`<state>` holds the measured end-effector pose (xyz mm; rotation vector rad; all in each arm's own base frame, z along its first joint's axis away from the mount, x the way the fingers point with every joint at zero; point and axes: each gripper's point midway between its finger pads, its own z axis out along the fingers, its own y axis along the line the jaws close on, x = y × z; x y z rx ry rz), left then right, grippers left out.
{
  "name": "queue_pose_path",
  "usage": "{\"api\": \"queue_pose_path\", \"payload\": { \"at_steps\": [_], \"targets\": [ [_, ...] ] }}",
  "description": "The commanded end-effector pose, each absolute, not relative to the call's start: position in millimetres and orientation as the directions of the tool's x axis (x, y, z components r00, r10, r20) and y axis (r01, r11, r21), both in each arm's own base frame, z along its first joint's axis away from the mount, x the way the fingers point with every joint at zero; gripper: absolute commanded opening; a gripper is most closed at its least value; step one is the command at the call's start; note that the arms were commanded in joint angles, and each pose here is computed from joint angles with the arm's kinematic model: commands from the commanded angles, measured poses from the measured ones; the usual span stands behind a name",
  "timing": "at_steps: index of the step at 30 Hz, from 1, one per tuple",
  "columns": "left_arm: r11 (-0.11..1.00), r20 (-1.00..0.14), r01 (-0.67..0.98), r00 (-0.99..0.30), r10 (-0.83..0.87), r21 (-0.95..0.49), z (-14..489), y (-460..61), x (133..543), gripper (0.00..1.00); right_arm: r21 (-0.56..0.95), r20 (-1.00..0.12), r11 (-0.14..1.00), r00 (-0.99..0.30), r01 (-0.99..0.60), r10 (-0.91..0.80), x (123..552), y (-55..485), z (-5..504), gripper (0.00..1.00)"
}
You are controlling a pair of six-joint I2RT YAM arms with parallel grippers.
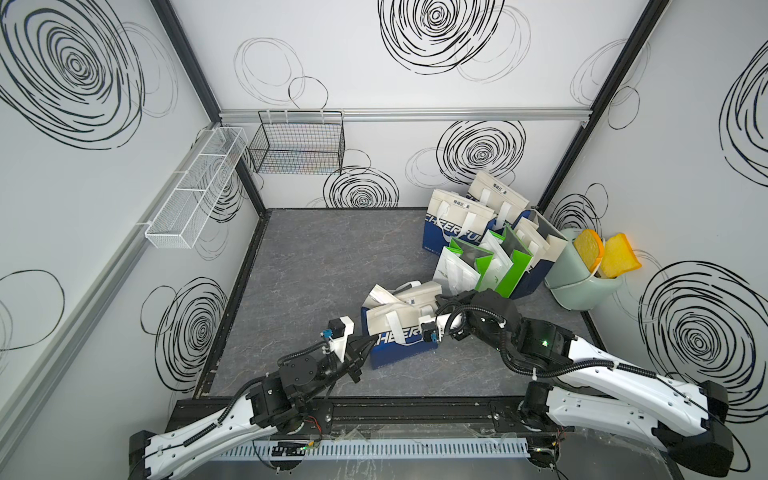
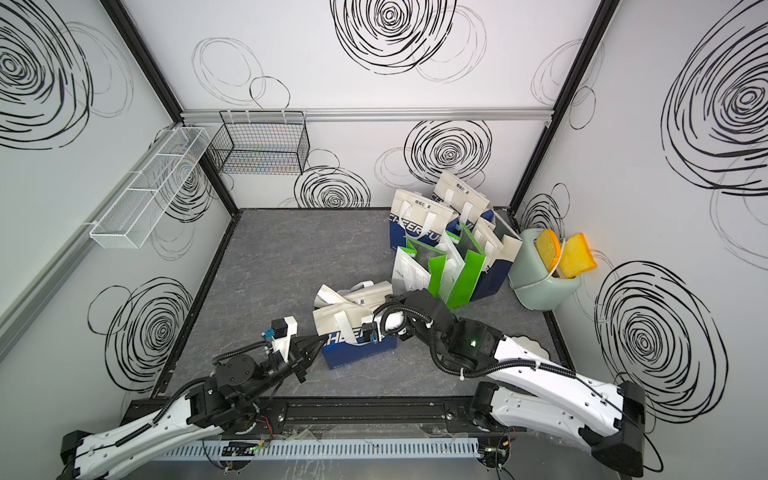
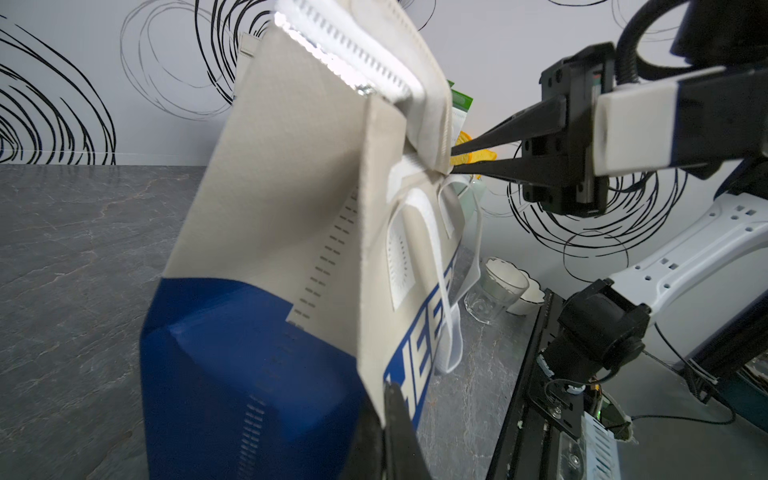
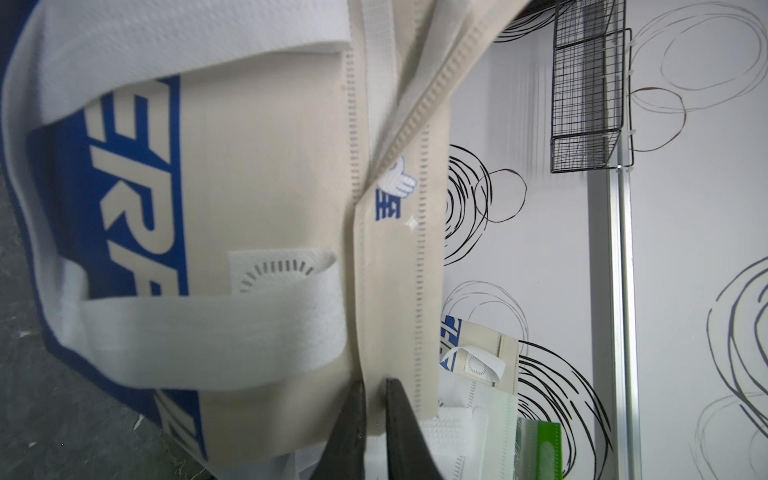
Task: Open the takeout bag
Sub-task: Open the takeout bag at the center of the board.
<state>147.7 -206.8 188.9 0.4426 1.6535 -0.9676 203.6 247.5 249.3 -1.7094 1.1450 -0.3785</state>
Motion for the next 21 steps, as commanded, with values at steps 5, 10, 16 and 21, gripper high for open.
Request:
{"api": "queue_pose_path", "payload": {
  "at_steps": [5, 10, 16, 21],
  "targets": [
    [0.585, -0.924, 0.716, -0.315, -0.216, -0.381, 194, -207, 148, 0.0, -0.859, -0.316, 0.035, 0.477, -0.51, -0.82, 210, 255, 271, 0.0],
    [0.585, -0.924, 0.716, -0.315, -0.216, -0.38, 194, -207, 148, 0.0, -0.85, -0.367, 0.093, 0.457, -0.518, -0.81, 212, 258, 286, 0.0],
    [0.584, -0.925, 0.719, -0.313, -0.214, -0.378, 195, -207, 148, 0.0, -0.822, -0.477, 0.2, 0.454, -0.533, -0.752, 212, 264, 313, 0.0],
    [0.582, -0.925, 0.72, -0.314, -0.212, -0.378, 195, -207, 147, 0.0, -0.793, -0.538, 0.256, 0.438, -0.553, -0.72, 214, 267, 324, 0.0]
  ]
}}
